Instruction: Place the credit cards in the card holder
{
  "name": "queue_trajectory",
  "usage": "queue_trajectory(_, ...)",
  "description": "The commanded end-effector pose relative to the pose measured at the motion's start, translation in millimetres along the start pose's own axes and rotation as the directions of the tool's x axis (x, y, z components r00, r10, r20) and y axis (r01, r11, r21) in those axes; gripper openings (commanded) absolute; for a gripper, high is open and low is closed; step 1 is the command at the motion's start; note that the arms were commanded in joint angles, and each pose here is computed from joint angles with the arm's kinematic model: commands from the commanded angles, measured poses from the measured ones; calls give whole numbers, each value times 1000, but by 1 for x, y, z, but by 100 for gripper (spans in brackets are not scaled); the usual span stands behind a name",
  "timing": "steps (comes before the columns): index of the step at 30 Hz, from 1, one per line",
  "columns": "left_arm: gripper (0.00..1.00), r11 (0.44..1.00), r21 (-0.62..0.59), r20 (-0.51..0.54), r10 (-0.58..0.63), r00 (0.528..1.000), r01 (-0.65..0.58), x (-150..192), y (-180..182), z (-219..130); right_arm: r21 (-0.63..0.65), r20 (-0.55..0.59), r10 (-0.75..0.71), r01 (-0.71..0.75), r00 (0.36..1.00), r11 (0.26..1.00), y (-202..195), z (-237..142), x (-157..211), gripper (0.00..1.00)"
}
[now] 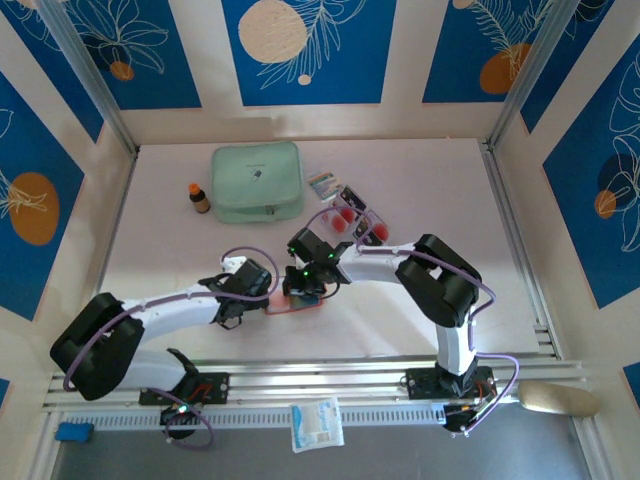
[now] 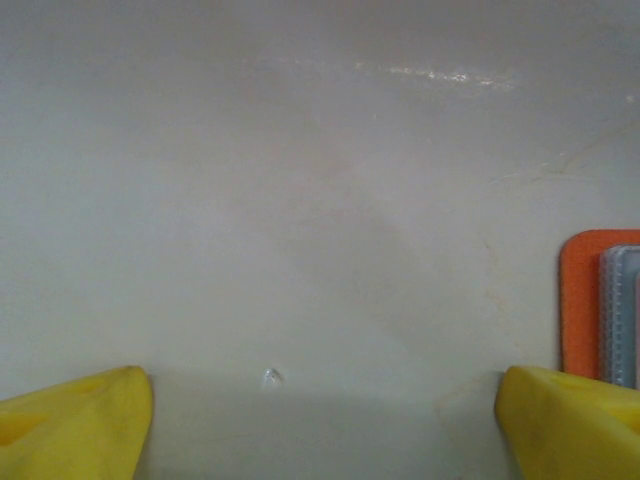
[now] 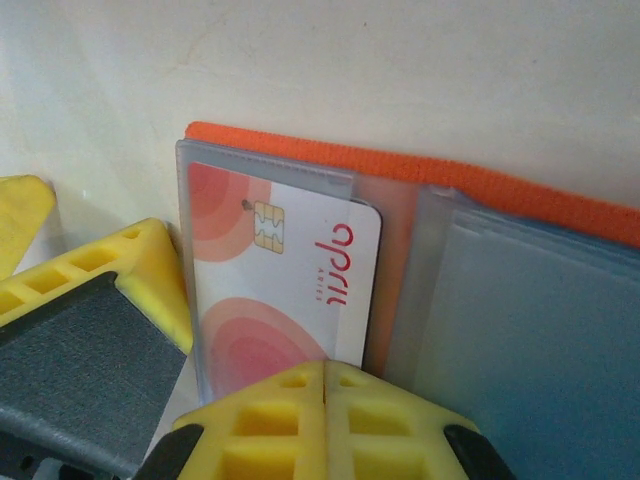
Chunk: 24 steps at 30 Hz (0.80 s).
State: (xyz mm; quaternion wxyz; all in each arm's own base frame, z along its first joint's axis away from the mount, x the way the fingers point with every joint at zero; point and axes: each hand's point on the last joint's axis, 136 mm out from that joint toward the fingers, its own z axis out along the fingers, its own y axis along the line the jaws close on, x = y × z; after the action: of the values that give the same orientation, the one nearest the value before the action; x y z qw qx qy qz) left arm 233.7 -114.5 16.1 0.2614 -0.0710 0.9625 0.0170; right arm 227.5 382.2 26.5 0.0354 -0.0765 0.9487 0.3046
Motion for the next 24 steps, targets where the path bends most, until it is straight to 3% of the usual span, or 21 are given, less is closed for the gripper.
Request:
queue_trajectory(1, 91, 1000, -2, 3, -3, 1000, 3, 0, 4, -1, -49, 13, -22, 23, 1000, 999, 21, -18, -4, 1)
queue_trajectory(12, 93, 999, 0, 44, 34, 998, -34, -23, 4, -30, -52, 97, -40, 45, 994, 998, 11, -55, -15, 2)
queue_trajectory(24, 100, 995, 89, 91, 45, 995, -54, -48, -13, -57, 15, 182, -34, 31, 983, 999, -44, -104, -18, 10)
